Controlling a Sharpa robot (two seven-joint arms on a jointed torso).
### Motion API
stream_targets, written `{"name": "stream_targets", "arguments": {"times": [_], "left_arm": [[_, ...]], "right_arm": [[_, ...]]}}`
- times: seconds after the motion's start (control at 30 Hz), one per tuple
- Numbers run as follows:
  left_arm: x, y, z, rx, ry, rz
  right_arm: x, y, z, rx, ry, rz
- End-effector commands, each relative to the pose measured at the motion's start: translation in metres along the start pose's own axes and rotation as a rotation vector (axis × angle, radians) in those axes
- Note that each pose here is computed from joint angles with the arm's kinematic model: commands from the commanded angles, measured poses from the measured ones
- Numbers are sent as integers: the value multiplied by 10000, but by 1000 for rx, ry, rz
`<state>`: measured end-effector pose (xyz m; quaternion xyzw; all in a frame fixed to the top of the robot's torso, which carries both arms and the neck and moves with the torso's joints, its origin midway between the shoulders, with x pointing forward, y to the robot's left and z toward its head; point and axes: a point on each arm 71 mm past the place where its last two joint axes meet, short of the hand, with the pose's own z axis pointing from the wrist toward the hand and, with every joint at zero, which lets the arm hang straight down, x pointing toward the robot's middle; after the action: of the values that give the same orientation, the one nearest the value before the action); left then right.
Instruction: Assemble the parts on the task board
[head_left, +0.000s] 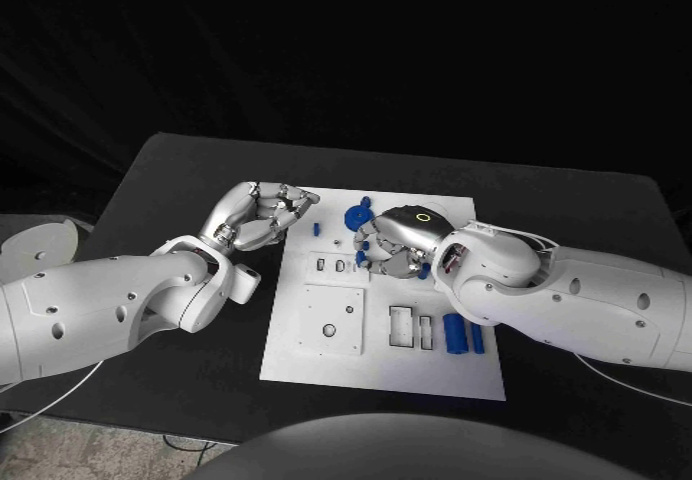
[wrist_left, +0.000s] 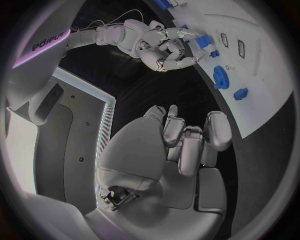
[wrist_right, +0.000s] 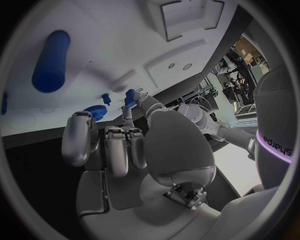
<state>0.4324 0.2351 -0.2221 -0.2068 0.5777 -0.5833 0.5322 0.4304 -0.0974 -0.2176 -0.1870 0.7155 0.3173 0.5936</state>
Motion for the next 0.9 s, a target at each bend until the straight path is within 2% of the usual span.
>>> {"name": "stream_targets", "arguments": {"times": [0.03, 0.27, 0.9], "left_arm": [[22, -14, 12, 15, 14, -14], [33, -9, 20, 12, 20, -23], [63, -14, 39, 17, 29, -33]], "right_arm": [[-3, 27, 8, 1, -16, -76], [6, 58, 23, -1, -15, -100], [110, 62, 61, 25, 53, -103]]}}
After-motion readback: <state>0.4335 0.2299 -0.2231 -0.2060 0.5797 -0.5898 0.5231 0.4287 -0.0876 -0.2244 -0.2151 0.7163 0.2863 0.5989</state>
